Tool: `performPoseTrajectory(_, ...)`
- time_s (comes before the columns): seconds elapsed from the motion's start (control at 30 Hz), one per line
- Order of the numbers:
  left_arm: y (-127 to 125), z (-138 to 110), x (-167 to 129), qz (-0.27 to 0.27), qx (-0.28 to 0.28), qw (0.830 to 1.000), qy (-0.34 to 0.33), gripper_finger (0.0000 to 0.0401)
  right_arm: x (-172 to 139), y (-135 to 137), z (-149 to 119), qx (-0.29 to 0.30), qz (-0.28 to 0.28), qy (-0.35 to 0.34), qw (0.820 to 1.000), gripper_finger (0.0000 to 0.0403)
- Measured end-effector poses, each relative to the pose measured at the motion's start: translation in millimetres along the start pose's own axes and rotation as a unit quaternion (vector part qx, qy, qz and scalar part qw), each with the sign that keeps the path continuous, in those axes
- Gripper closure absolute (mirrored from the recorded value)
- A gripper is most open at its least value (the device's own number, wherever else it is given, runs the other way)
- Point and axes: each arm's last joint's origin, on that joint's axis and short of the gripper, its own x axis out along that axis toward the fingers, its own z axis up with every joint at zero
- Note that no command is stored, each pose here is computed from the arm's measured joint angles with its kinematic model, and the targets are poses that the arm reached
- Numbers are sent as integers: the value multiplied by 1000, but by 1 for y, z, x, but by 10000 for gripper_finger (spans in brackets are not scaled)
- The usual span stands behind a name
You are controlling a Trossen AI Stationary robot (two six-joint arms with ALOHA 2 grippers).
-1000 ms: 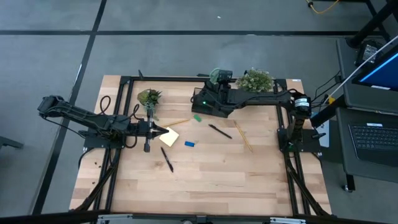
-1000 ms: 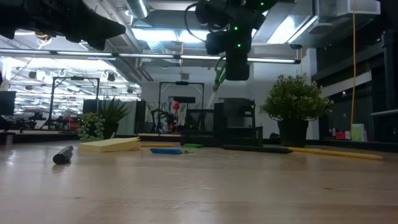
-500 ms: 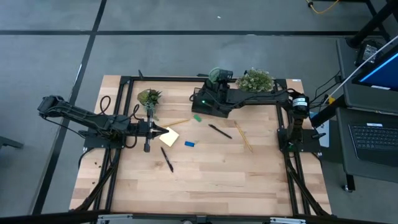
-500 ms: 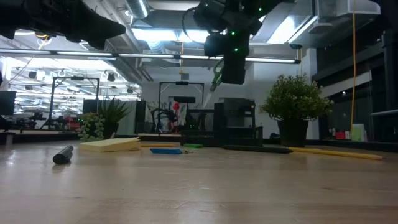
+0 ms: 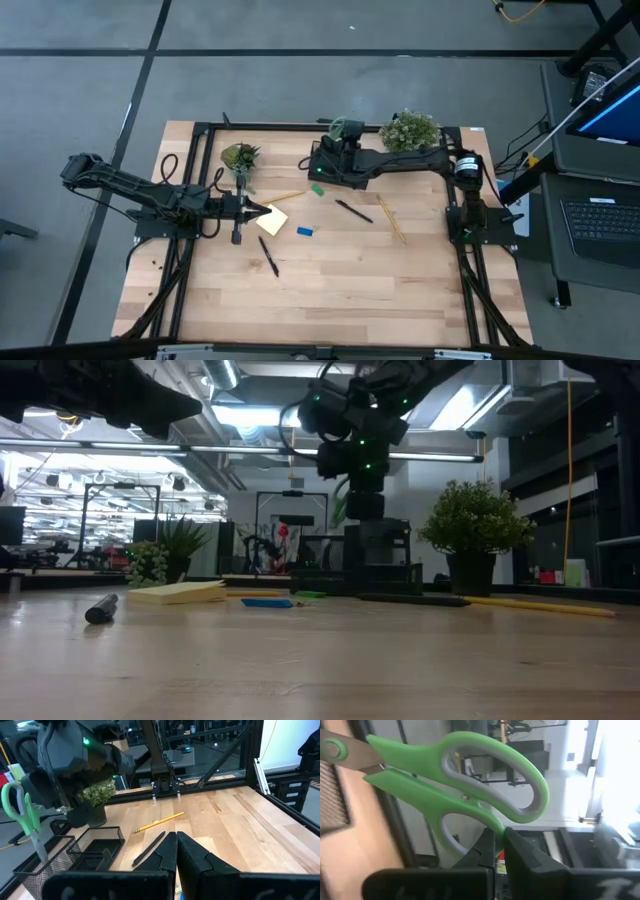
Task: Pick and place office supplies into organizer
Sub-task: Put the green scissors into the black desk organizer
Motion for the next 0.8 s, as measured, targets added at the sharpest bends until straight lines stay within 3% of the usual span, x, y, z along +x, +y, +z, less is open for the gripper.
performPoseTrajectory(0.8,0,1,0,0,-1,1000,-3,399,-7,9,1,36,35,-18,999,381)
